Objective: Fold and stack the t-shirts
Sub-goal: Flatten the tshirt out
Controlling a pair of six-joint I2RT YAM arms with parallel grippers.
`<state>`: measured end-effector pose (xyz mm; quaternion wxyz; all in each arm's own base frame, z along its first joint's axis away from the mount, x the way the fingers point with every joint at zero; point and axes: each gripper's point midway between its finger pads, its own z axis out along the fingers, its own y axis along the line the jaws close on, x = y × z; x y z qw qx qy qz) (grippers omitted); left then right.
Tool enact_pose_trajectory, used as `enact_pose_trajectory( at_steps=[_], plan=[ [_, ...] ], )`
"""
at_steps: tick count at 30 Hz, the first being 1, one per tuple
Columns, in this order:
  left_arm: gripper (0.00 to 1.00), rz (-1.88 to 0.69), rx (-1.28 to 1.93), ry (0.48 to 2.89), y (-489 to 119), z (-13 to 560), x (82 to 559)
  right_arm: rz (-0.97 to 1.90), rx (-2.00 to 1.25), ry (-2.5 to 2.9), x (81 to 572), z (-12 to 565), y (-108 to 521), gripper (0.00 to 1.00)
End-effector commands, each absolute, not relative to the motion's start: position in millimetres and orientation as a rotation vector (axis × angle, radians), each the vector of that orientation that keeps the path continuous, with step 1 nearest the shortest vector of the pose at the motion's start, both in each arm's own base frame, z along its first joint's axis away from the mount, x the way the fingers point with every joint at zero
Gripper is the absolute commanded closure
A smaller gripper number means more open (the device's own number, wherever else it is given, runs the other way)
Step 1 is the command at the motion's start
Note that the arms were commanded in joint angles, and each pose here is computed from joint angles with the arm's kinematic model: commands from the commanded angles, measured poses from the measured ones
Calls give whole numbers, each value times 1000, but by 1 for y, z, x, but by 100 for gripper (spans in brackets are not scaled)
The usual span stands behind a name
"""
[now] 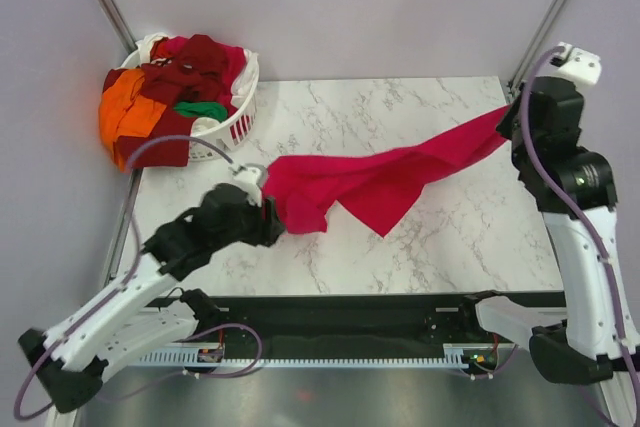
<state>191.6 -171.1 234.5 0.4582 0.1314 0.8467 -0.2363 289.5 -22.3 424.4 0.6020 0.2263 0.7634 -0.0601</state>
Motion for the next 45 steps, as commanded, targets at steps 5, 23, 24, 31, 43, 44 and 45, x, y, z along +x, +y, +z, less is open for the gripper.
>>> enact_pose_trajectory(
  at_steps=[5,23,24,31,43,44,45],
  plan=[
    [0,-804,162,2511,-216,173,129,-165,525,1894,332,362,-19,100],
    [6,-353,165,2372,-211,167,400,-1,457,2020,355,315,9,100],
    [7,-364,160,2354,-213,173,418,8,452,2025,355,314,10,100],
    [9,-369,216,2520,-241,90,463,43,435,2058,358,301,18,100],
    [16,-335,179,2633,-245,32,468,93,411,2090,364,292,29,100],
    [17,-339,179,2639,-246,29,468,96,411,2087,364,293,29,100],
    [18,-344,181,2646,-247,25,468,94,411,2088,364,292,29,100]
  ],
)
